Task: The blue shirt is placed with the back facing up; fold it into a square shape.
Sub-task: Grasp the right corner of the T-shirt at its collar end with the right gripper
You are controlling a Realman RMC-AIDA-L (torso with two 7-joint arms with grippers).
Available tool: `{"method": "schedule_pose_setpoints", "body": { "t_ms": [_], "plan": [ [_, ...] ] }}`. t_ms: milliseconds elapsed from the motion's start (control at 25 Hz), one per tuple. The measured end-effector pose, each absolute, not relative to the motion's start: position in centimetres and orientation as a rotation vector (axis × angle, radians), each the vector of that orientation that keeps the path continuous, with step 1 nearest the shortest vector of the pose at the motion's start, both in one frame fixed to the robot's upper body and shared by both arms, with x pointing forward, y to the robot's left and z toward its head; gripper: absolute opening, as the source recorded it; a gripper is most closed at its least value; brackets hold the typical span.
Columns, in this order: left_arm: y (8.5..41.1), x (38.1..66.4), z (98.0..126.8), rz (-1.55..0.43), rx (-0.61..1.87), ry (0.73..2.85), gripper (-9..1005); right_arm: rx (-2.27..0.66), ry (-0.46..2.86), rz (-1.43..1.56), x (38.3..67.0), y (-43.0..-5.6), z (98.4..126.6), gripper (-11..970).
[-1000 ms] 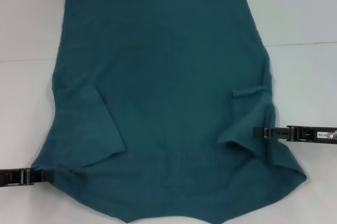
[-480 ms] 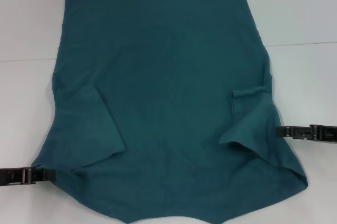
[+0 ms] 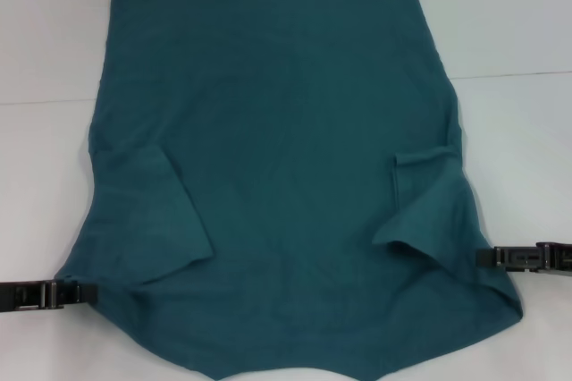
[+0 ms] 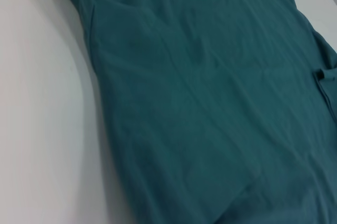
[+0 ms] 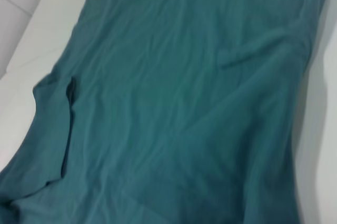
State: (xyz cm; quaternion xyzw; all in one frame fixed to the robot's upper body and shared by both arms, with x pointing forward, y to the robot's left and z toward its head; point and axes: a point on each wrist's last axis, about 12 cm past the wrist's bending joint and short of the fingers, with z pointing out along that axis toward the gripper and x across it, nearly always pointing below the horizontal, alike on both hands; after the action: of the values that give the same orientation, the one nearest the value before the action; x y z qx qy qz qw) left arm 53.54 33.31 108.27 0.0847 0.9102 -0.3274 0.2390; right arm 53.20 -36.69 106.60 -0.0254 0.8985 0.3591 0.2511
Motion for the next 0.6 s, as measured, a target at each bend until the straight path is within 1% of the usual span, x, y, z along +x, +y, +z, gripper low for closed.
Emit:
{"method": "schedule_pose_setpoints", "body": {
  "t_ms": [600],
  "plan": [
    [33.36, 53.58, 108.25, -0.891, 0.228, 2.490, 3, -0.043, 2.460, 0.985, 52.52, -36.80, 106.09, 876]
  ]
}}
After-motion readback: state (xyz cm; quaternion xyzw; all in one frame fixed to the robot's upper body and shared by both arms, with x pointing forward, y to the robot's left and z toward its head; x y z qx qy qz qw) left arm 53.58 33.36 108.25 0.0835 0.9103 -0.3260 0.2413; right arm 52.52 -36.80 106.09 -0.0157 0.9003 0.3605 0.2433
